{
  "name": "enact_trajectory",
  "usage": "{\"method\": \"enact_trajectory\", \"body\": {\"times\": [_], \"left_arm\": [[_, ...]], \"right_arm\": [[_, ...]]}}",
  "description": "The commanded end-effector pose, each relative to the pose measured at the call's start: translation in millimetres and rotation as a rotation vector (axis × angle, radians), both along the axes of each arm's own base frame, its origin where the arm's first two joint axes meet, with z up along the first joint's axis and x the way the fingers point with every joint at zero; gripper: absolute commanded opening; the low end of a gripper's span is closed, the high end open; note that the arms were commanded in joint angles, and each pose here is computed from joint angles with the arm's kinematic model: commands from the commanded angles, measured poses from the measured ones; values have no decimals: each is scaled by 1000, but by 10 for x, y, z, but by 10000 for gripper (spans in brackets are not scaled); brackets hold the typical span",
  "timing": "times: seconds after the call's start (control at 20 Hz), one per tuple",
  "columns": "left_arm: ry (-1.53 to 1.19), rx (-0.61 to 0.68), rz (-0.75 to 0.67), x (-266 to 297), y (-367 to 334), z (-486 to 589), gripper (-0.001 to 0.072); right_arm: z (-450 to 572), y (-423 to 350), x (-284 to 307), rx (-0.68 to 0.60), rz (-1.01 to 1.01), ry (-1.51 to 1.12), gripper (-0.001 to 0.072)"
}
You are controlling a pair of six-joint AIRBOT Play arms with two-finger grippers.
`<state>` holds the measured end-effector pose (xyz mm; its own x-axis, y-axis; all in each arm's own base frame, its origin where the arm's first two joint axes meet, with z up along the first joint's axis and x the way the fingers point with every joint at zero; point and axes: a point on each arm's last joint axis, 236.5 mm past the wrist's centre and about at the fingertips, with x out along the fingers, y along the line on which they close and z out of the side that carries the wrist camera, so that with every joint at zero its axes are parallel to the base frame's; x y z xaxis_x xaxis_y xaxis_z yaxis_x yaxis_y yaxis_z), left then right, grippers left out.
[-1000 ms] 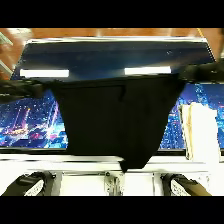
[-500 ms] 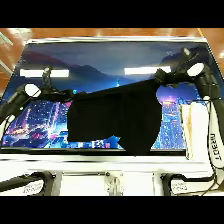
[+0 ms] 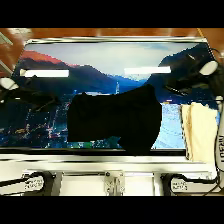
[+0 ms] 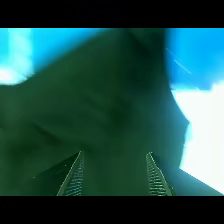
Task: Fold the shirts.
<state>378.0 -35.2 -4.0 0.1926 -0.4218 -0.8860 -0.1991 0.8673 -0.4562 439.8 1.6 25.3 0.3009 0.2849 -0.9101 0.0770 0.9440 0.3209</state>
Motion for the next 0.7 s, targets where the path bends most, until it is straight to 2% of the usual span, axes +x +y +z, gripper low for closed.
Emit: {"method": "enact_trajectory", "body": {"times": [0.0, 0.1, 0.15, 0.2, 0.35, 0.65], "left_arm": [[129, -51, -27, -637, 272, 30, 529], [169, -68, -18, -991, 191, -244, 553], [189, -86, -7, -1134, 115, -395, 585], [210, -123, 18, -1252, 8, -536, 637], [220, -251, 44, -1430, -350, -772, 673], [215, -236, 35, -1467, -636, -1011, 668]], "right_arm": [[-159, -547, -1069, -33, 0, 322, 515], [-396, -556, -1432, 50, -77, 379, 517], [-514, -516, -1572, 90, -107, 397, 608], [-624, -441, -1691, 138, -133, 416, 636], [-802, -220, -1830, 222, -141, 442, 636], [-832, -180, -1677, 245, -174, 383, 636]]}}
